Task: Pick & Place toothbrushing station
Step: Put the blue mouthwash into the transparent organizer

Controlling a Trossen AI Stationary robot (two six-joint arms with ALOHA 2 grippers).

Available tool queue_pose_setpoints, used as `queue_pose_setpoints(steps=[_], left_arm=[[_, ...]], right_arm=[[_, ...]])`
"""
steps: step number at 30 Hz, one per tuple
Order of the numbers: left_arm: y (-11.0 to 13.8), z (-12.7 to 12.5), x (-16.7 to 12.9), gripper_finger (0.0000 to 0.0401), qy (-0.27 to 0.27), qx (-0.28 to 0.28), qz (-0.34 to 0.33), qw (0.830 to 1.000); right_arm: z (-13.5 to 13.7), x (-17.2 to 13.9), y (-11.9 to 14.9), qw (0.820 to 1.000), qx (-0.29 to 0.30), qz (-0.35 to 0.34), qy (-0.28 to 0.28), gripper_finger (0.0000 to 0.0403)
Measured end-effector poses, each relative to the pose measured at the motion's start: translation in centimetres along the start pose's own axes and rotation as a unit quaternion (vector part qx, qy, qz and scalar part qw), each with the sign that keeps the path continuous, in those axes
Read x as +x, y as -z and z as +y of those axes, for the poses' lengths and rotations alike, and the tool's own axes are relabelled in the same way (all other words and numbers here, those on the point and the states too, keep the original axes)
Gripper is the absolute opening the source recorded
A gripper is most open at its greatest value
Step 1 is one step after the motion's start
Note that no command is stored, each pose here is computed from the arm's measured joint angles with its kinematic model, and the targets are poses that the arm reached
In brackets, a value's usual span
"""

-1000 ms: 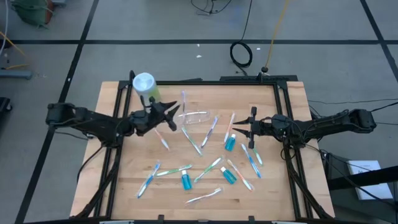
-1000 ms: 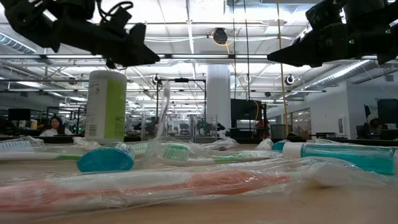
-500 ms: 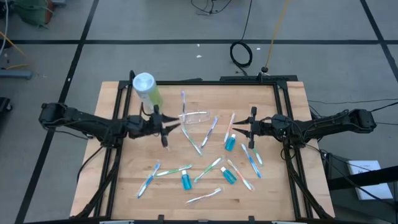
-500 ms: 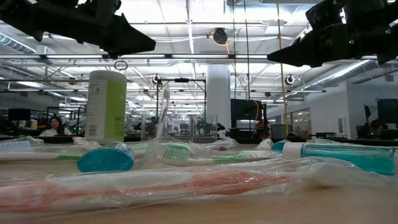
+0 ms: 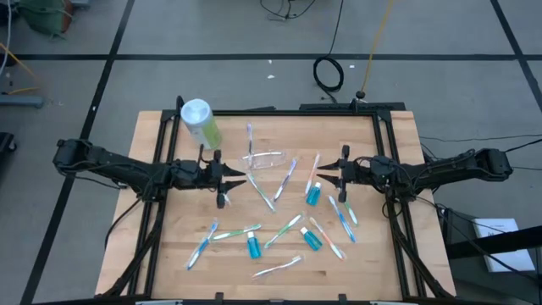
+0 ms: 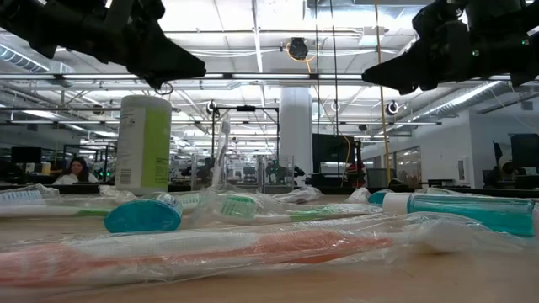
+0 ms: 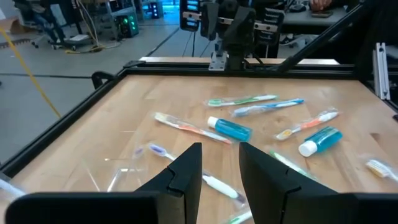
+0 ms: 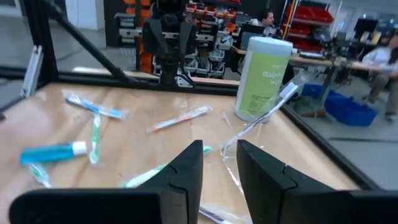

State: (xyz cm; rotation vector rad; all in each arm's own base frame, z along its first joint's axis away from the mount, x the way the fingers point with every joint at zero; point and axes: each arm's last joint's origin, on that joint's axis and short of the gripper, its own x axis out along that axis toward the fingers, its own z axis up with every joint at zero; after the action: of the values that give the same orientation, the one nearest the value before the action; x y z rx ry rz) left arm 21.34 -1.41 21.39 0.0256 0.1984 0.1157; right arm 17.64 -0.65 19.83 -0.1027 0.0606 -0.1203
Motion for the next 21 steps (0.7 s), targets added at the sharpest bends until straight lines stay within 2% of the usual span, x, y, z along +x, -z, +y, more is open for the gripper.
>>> queue_pose_setpoints(steps=[5,10,18,21], left_arm=[[0.03,0.00,0.00,0.0113,0.000,0.001,0.001,1.000],[0.05,0.00,0.00,0.0113,0.000,0.002,0.003,1.000],[0.27,0.00,0.00,0.0113,0.000,0.012,0.014,1.000],[0.44,0.01,-0.01,0.0113,0.000,0.018,0.023,1.000]], right_arm=[[-0.04,-0.01,-0.37,0.999,0.027,-0.019,0.001,0.0089],[-0.09,-0.04,-0.84,0.999,-0.012,-0.043,0.005,0.0089],[-0.07,-0.04,-0.87,0.999,0.006,-0.045,0.004,0.0089],[-0.08,-0.05,-0.95,0.999,-0.018,-0.049,0.005,0.0089]])
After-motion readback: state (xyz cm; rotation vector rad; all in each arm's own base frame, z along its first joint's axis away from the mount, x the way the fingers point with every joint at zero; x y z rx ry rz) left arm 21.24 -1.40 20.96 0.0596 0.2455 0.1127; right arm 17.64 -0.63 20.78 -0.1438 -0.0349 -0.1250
